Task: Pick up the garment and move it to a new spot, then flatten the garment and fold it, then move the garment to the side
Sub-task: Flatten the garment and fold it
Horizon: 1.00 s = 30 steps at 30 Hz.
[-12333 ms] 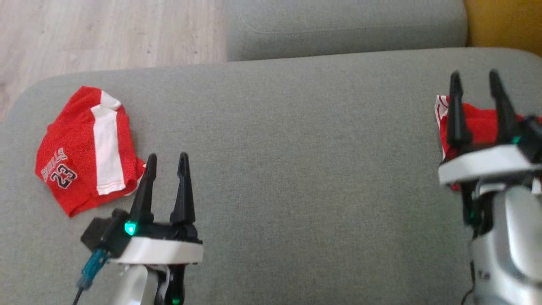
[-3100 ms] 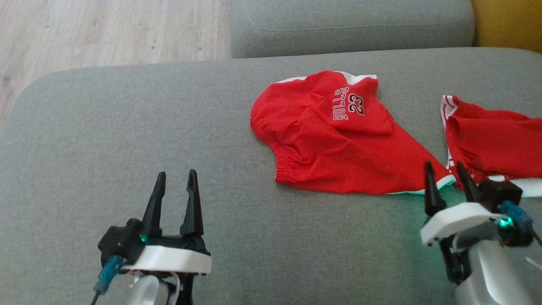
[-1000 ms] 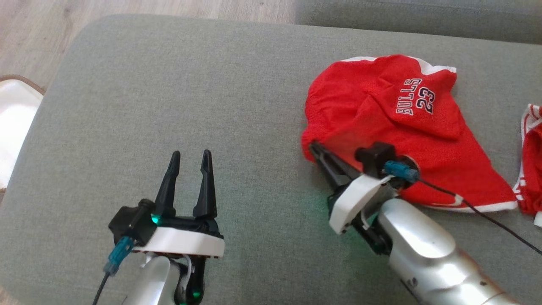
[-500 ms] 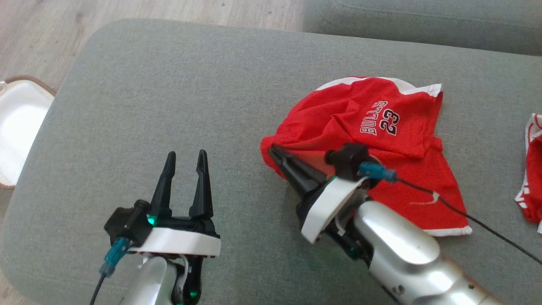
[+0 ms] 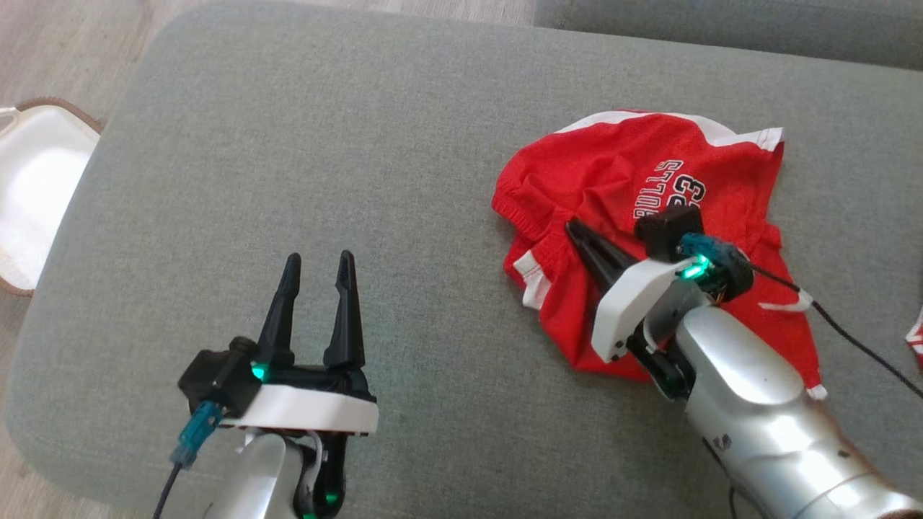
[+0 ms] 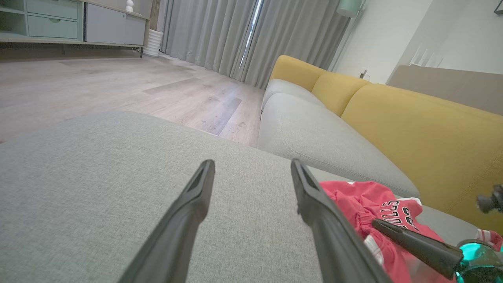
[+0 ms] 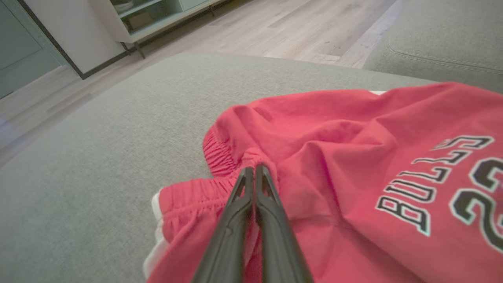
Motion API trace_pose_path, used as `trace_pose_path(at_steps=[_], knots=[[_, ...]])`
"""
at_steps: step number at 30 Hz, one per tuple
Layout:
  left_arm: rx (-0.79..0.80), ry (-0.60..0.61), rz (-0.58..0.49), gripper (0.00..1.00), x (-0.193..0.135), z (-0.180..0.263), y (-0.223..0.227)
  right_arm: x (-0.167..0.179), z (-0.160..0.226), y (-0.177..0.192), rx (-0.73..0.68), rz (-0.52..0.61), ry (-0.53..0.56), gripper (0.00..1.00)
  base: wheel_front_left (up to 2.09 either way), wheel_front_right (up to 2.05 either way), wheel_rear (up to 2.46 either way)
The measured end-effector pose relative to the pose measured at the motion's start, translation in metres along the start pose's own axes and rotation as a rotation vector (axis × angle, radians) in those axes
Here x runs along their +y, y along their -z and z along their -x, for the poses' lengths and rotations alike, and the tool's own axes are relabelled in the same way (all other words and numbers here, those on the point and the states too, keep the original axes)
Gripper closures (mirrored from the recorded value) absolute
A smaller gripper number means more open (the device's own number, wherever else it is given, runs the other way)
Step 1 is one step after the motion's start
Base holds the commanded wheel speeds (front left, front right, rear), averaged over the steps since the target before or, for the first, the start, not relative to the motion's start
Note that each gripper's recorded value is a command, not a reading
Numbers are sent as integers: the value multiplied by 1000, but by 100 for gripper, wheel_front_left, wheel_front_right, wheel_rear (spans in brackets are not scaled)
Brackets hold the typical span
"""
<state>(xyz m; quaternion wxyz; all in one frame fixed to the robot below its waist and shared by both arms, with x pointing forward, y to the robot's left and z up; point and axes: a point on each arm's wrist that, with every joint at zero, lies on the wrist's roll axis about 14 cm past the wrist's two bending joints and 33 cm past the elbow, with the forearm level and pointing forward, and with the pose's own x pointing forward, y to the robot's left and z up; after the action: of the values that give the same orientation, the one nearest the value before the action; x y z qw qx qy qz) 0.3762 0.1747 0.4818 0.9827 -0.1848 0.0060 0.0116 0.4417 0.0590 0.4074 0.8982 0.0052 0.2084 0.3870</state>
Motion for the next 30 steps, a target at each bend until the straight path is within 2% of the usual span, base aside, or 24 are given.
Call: trace_pose_path(at_steps=[6,7,8,13,21,25,30], knots=[[21,11,0,0,-3,-4,7,-6,-4,15,64,58,8,100,0,0,0],[21,14,0,0,-4,-5,7,-5,-4,17,70,74,4,37,0,0,0],[21,19,-1,0,-5,-7,7,-4,-4,18,70,86,2,0,0,0,0],[18,40,0,0,-11,-13,6,-10,0,14,36,86,22,0,0,0,0],[18,87,-4,0,-25,-21,8,-40,25,-19,-135,53,123,0,0,0,0],[10,114,-5,0,-33,-26,6,-78,56,-37,-234,12,242,0,0,0,0],[4,162,-10,0,-48,-29,5,-116,111,-30,-306,-34,409,0,0,0,0]])
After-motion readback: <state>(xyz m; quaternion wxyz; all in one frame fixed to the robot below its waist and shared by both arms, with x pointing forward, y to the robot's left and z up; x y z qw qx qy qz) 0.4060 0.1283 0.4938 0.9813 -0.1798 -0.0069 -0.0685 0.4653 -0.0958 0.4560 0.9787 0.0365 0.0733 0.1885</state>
